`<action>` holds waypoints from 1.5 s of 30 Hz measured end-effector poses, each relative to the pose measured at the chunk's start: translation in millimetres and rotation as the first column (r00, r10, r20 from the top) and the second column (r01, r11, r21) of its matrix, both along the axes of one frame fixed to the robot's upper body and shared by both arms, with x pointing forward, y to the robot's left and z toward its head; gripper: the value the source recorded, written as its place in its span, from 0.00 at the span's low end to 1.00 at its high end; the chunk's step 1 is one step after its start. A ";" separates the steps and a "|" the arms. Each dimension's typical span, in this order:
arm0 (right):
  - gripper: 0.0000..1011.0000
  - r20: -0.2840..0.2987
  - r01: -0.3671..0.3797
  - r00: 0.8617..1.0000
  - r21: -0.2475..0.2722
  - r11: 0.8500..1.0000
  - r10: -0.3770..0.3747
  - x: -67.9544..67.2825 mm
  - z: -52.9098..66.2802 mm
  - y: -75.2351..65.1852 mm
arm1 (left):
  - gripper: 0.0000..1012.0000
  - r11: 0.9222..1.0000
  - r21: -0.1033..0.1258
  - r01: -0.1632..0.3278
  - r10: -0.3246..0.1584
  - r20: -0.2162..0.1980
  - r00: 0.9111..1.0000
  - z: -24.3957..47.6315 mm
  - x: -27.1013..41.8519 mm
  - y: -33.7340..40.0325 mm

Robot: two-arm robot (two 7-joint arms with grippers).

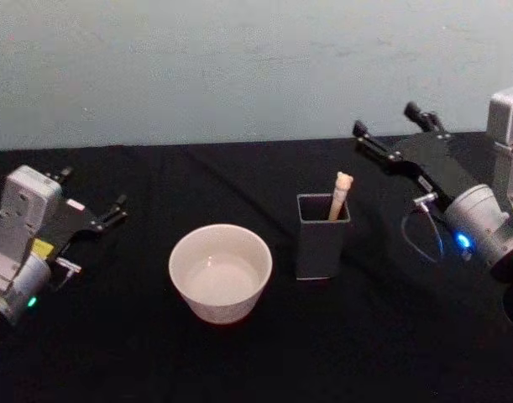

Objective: Pick up the stirring spoon with one hand, stir inside the cup, then place it back in its original position.

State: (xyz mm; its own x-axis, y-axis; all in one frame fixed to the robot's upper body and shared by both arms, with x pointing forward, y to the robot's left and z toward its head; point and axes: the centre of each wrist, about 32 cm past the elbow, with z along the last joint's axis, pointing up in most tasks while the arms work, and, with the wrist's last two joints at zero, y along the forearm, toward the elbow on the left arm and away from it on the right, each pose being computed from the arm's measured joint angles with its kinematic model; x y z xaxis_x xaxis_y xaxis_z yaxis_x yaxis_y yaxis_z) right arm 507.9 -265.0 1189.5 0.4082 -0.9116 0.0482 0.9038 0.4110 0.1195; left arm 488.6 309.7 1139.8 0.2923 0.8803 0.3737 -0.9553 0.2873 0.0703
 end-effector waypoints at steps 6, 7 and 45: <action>0.99 0.017 0.119 0.993 -0.121 0.986 -0.118 -4.4 -15.9 -2.2 | 0.99 1.000 0.000 0.000 0.000 0.000 1.000 0.0 0.0 0.0; 0.99 0.009 0.126 0.992 -0.134 0.983 -0.126 -5.5 -19.2 -2.7 | 0.99 1.000 0.000 0.000 0.000 0.000 1.000 0.0 0.0 0.0; 0.99 -0.160 0.149 0.970 -0.187 0.971 -0.180 -19.8 -56.7 -13.8 | 0.99 1.000 0.000 0.000 0.000 0.000 1.000 0.0 0.0 0.0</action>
State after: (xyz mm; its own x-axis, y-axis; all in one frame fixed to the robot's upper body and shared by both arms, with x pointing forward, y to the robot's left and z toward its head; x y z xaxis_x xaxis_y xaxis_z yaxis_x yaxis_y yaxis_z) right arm 488.1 -278.8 1132.8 0.2690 -0.9511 0.1518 0.9611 0.2550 -0.1058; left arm 488.6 309.7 1139.8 0.2923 0.8803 0.3737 -0.9552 0.2873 0.0703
